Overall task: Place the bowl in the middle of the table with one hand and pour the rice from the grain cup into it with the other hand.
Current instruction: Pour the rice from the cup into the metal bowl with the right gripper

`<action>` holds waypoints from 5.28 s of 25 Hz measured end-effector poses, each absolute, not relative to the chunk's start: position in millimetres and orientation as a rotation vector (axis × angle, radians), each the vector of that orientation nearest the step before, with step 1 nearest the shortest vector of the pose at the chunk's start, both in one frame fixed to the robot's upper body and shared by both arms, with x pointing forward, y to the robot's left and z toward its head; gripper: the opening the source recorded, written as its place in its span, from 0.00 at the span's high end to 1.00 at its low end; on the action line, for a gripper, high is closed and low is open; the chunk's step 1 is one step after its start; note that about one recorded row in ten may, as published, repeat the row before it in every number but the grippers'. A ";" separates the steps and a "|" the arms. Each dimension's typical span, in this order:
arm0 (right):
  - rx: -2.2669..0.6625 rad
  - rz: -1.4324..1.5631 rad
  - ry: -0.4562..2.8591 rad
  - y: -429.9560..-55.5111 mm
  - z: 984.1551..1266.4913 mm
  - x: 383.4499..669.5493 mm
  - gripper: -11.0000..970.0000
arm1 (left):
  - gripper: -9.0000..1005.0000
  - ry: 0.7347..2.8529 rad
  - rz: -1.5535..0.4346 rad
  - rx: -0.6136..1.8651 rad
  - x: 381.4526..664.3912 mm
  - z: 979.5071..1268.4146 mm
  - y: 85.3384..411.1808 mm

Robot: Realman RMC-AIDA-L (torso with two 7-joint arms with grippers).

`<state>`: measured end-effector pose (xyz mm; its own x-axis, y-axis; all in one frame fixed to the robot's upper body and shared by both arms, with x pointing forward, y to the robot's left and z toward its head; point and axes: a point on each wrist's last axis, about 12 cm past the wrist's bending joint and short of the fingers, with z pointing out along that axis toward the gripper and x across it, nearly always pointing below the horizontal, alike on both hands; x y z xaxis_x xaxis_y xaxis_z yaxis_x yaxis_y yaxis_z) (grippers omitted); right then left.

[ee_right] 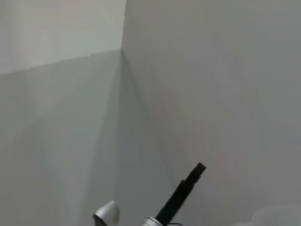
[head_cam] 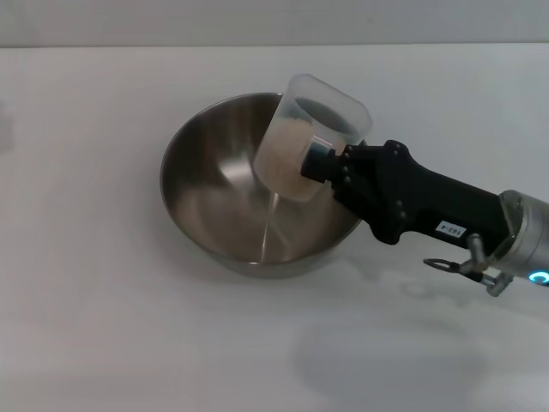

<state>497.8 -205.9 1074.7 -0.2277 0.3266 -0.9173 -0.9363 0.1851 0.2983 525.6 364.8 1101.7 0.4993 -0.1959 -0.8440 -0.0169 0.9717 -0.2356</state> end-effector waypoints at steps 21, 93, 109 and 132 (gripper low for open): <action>-0.480 1.790 1.547 -217.6 1103.5 524.8 0.98 | 0.43 1.051 -0.117 -0.210 532.0 1104.7 363.4; 0.649 2.322 1.896 -199.5 1096.7 559.3 0.98 | 0.42 0.948 -0.152 -0.094 544.1 1138.5 361.8; 0.696 2.383 1.904 -193.4 1094.8 555.2 0.98 | 0.42 0.944 -0.136 -0.095 542.6 1140.8 367.5; 0.399 2.137 1.838 -204.1 1099.0 563.7 0.98 | 0.42 0.940 -0.133 -0.103 538.3 1141.3 368.9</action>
<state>563.7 -204.1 1099.0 -0.9186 0.3948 0.0183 -0.0410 -0.1411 0.9891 538.3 368.9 1141.3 0.5823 -0.1582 -0.7974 0.0683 0.9869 -0.1460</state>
